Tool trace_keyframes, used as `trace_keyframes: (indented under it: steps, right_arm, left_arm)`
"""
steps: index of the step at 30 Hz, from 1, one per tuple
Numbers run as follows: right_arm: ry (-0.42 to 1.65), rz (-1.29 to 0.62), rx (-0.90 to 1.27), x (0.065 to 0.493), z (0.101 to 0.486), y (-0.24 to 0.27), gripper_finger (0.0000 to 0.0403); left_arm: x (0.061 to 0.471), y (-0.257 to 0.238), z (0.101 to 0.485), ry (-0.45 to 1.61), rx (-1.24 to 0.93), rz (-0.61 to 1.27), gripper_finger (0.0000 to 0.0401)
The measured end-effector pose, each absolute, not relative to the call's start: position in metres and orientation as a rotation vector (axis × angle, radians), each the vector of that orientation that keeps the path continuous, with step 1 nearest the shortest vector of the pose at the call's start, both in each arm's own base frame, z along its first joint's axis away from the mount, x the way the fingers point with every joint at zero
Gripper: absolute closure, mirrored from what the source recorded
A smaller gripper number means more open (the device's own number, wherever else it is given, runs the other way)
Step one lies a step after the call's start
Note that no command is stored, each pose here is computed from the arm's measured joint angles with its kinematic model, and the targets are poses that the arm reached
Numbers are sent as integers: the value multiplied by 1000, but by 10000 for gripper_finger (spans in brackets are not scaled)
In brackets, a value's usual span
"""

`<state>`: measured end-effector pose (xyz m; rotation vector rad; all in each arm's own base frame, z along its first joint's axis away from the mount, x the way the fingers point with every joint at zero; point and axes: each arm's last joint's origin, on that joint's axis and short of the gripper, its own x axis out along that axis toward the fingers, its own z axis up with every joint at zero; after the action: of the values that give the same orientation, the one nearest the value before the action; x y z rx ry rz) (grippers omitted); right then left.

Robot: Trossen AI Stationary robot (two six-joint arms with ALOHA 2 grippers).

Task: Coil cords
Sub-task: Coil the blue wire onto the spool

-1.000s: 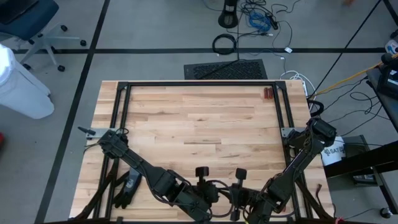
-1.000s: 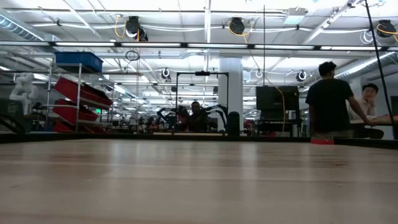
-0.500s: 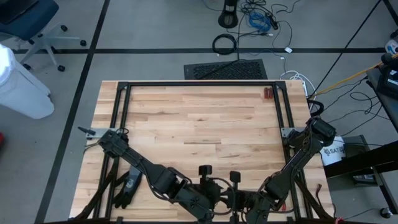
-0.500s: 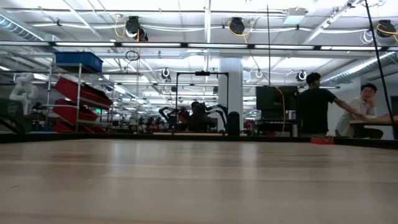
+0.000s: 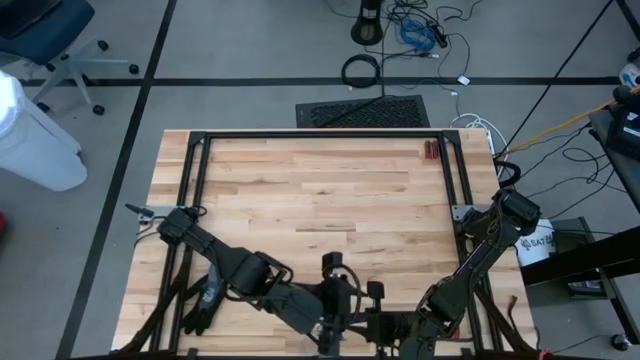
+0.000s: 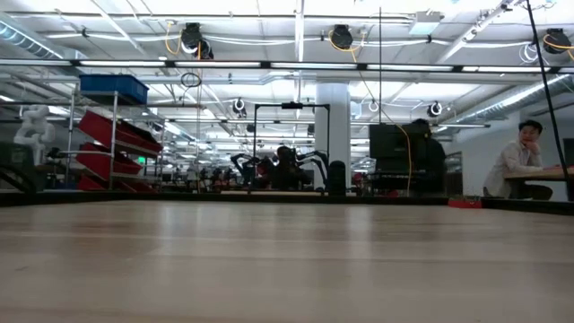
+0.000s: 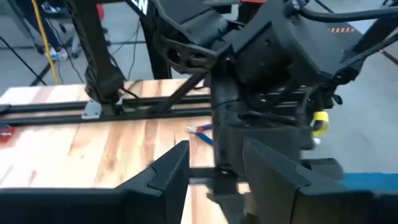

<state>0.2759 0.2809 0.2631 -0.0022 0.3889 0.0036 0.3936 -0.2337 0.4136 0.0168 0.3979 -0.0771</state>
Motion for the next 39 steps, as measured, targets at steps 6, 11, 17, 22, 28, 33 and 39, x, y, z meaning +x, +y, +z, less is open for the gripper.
trace_keyframes:
  steps: [6, 11, 17, 22, 28, 33, 39]
  right_arm:
    - [374, 39, -18, 271, 267, 286, 403]
    - [347, 58, -28, 260, 278, 289, 403]
    - [282, 39, -15, 243, 302, 286, 403]
    - [244, 63, -3, 232, 324, 277, 403]
    - [199, 71, -9, 224, 346, 265, 403]
    - [190, 76, -26, 222, 350, 263, 403]
    - [190, 74, -31, 222, 350, 262, 403]
  left_arm:
    - [380, -244, 424, 363, 33, -122, 243]
    - [366, -264, 424, 368, 52, -165, 243]
    - [344, -292, 420, 341, 106, -90, 244]
    - [336, -311, 408, 327, 208, 13, 244]
    - [333, -318, 403, 313, 229, 84, 244]
    - [334, -316, 404, 297, 204, 118, 244]
    - [339, -322, 393, 307, 196, 122, 244]
